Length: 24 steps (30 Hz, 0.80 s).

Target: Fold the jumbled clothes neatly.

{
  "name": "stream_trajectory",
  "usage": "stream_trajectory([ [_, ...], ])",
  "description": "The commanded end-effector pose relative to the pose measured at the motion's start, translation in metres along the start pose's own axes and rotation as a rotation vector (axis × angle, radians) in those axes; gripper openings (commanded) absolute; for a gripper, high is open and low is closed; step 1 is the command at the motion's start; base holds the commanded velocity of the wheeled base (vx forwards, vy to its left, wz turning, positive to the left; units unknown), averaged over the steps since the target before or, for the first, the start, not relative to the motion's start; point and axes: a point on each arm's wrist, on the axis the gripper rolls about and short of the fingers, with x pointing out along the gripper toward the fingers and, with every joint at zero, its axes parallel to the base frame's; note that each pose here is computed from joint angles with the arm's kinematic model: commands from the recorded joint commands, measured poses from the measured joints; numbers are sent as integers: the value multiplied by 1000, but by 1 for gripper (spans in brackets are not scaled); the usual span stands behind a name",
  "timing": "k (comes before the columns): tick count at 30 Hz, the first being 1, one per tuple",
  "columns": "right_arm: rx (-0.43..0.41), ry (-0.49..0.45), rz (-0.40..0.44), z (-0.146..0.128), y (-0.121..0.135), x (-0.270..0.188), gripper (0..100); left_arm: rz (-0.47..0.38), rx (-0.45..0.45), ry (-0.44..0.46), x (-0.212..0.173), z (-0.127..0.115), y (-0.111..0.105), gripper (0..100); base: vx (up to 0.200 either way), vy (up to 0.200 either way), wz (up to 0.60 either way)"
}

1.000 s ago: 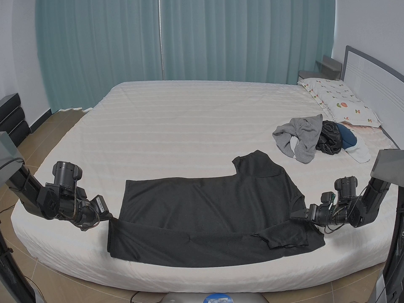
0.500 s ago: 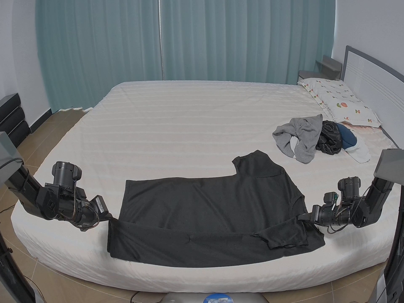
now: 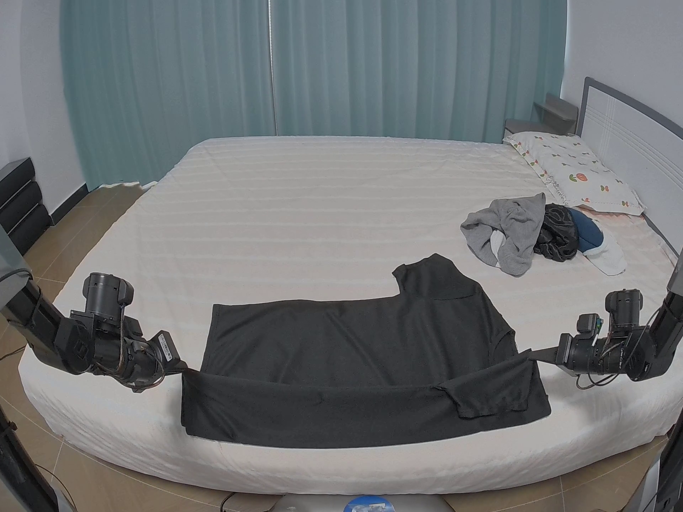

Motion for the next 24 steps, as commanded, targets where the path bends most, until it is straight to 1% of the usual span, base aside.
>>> stream_trajectory([
  [1, -20, -46, 15, 3, 11, -22, 0, -14, 3, -20, -9, 0, -2, 0, 0, 0, 0],
  [7, -30, -75, 14, 5, 15, -33, 0, -12, 4, -19, -16, -6, -1, 0, 0, 0, 0],
  [13, -24, -66, 11, 0, 16, -35, 0, -5, -6, -19, -17, -6, 2, 0, 0, 0, 0],
  [19, -26, -57, 15, -6, 19, -40, 0, -17, -2, -45, -34, -12, 3, 0, 0, 0, 0],
  [24, -34, -58, 36, -9, 24, -47, 0, -4, -5, -25, -46, -19, 2, 0, 0, 0, 0],
])
